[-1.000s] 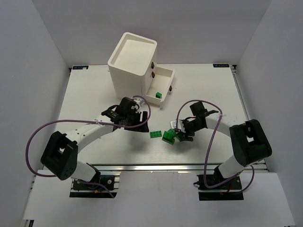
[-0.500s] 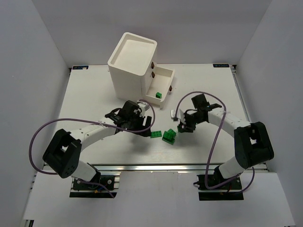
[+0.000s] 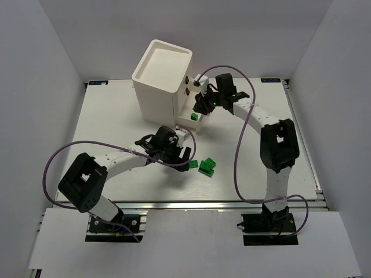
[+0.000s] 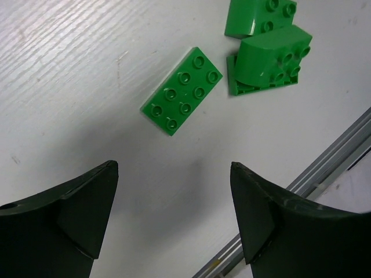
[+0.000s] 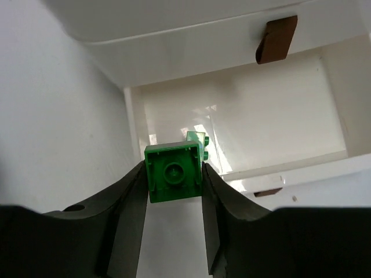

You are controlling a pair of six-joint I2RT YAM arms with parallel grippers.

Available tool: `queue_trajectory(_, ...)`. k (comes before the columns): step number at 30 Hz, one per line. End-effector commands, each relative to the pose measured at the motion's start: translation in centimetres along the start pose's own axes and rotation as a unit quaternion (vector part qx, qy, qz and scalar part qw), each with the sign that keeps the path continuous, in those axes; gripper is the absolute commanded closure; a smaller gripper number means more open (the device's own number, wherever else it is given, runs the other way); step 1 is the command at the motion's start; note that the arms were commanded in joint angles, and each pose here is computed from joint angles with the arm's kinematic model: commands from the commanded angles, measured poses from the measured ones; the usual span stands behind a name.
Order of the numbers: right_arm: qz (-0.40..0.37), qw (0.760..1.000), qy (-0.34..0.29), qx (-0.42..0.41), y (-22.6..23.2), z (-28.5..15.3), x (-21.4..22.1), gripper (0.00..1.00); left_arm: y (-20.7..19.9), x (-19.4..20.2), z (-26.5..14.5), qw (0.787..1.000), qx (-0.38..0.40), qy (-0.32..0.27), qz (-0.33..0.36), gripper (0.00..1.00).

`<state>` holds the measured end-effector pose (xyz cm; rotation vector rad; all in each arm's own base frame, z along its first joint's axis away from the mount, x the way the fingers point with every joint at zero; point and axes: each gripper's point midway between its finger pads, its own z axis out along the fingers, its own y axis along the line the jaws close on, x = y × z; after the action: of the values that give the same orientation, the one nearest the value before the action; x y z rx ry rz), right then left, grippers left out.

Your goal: Sort the legos into containers by color

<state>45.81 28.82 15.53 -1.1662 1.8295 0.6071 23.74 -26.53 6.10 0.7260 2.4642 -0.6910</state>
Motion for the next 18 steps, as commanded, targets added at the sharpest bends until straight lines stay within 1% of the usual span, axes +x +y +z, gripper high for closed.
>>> queue_trajectory(1, 0.068, 0.997, -0.008, 0.041, -1.9, 2.0, -1.1, 0.68, -0.7, -0.3, 0.5, 0.998, 0.011, -0.014, 0.062, 0.12)
queue_trajectory(2, 0.072, 0.997, -0.004, 0.040, -2.0, 2.4, -1.1, 0.49, -0.6, -0.7, 0.6, 0.997, 0.010, -0.022, 0.071, 0.12)
queue_trajectory(3, 0.068, 0.997, -0.011, 0.041, -2.4, 2.5, -2.0, 0.39, -0.8, -0.6, 0.7, 0.996, 0.010, -0.022, 0.082, 0.12)
queue_trajectory(4, 0.070, 0.997, -0.013, 0.036, -2.4, 2.7, -1.9, 0.33, -0.7, -0.6, 1.0, 0.995, 0.004, -0.022, 0.098, 0.12)
queue_trajectory(5, 0.067, 0.997, -0.018, 0.035, -2.5, 2.7, -2.3, 0.30, -0.6, -0.8, 1.1, 0.994, 0.001, -0.025, 0.106, 0.12)
queue_trajectory(6, 0.067, 0.997, -0.022, 0.033, -2.4, 2.4, -2.4, 0.30, -0.6, -1.0, 1.2, 0.992, -0.001, -0.027, 0.127, 0.12)
queue_trajectory(7, 0.064, 0.997, -0.030, 0.036, -2.6, 1.7, -3.1, 0.29, -0.4, -1.1, 1.3, 0.991, -0.005, -0.028, 0.133, 0.12)
queue_trajectory(10, 0.073, 0.996, -0.043, 0.017, -1.7, -0.1, -3.6, 0.29, 0.3, -1.1, 2.1, 0.982, -0.024, -0.013, 0.189, 0.14)
queue_trajectory(11, 0.079, 0.996, -0.043, 0.023, -2.1, -0.9, -3.3, 0.29, 0.5, -0.9, 2.3, 0.979, -0.027, -0.008, 0.200, 0.14)
queue_trajectory(13, 0.086, 0.995, -0.049, 0.012, -1.3, -2.6, -3.1, 0.28, 0.9, -1.2, 2.8, 0.971, -0.035, -0.004, 0.237, 0.14)
queue_trajectory(14, 0.089, 0.995, -0.052, 0.011, -1.2, -3.2, -2.9, 0.28, 1.2, -0.9, 3.3, 0.969, -0.037, 0.003, 0.246, 0.14)
queue_trajectory(15, 0.084, 0.994, -0.063, 0.013, -0.9, -4.6, -3.7, 0.28, 1.6, -1.0, 3.6, 0.965, -0.042, 0.007, 0.259, 0.15)
queue_trajectory(16, 0.092, 0.994, -0.057, 0.014, -0.7, -5.0, -2.6, 0.28, 1.6, -1.6, 3.8, 0.962, -0.043, 0.004, 0.269, 0.15)
queue_trajectory(18, 0.089, 0.994, -0.066, 0.013, -0.1, -6.5, -3.0, 0.28, 1.9, -1.7, 4.7, 0.959, -0.044, 0.010, 0.281, 0.15)
